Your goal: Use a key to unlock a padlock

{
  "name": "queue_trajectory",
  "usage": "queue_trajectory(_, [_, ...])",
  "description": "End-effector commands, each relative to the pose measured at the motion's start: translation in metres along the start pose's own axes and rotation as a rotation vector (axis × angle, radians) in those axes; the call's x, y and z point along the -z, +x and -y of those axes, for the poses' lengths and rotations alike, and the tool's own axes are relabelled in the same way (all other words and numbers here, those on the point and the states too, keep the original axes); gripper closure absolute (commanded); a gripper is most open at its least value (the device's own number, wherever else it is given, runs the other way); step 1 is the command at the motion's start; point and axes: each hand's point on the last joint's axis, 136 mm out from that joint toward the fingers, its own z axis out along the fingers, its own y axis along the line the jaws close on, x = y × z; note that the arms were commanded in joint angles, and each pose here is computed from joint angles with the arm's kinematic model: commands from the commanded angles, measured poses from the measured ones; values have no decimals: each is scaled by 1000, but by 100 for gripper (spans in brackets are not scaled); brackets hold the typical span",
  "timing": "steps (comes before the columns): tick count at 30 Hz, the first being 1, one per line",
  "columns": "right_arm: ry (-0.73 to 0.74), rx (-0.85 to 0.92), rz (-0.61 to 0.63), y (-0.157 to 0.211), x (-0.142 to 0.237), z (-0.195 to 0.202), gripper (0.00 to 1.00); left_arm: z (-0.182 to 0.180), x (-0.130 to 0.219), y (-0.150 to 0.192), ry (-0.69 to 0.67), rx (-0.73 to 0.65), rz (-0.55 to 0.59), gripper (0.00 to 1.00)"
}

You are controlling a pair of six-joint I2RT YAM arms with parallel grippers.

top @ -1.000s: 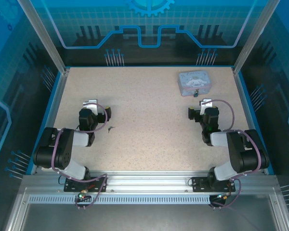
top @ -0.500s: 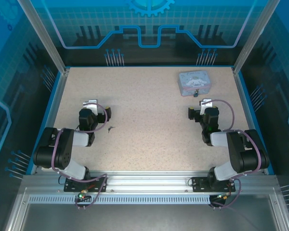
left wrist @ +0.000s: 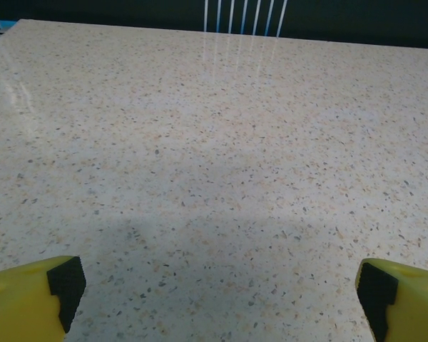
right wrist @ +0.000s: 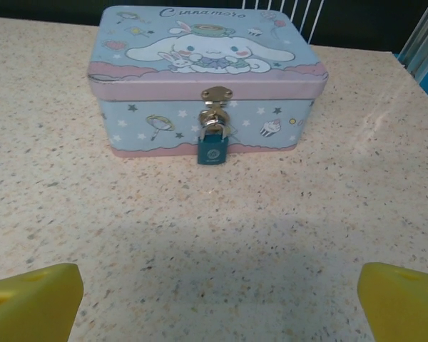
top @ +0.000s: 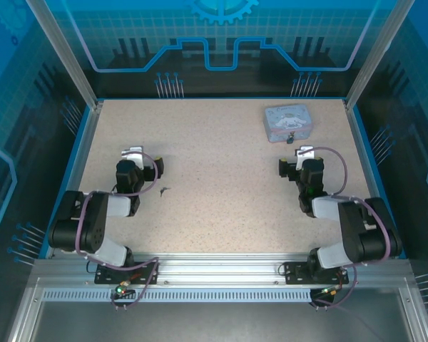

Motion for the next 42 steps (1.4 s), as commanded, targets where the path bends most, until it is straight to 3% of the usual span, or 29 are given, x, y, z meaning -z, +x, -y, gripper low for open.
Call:
queue_trajectory(1, [67, -65, -19, -32, 17, 13, 0, -8, 11, -26, -43, 27, 37, 1])
queue_trajectory(5, [78, -280, -125, -43, 27, 29, 0, -8, 19, -45, -58, 51, 11, 1])
queue_trajectory(9, [64, -390, -173, -72, 23, 35, 0, -6, 23, -65, -74, 176, -56, 1])
queue_trajectory(16, [6, -493, -315, -120, -25, 42, 0, 40, 25, -65, 9, 311, -253, 1])
queue_trajectory(23, [13, -619, -498, -111, -90, 63, 0, 94, 36, -67, 128, 324, -301, 1])
queue_trajectory(28, [30, -652, -557, -105, -127, 77, 2, 120, 41, -68, 190, 322, -342, 1])
queue_trajectory(42, [4, -719, -666, -83, -214, 70, 8, 144, 47, -64, 259, 350, -394, 1])
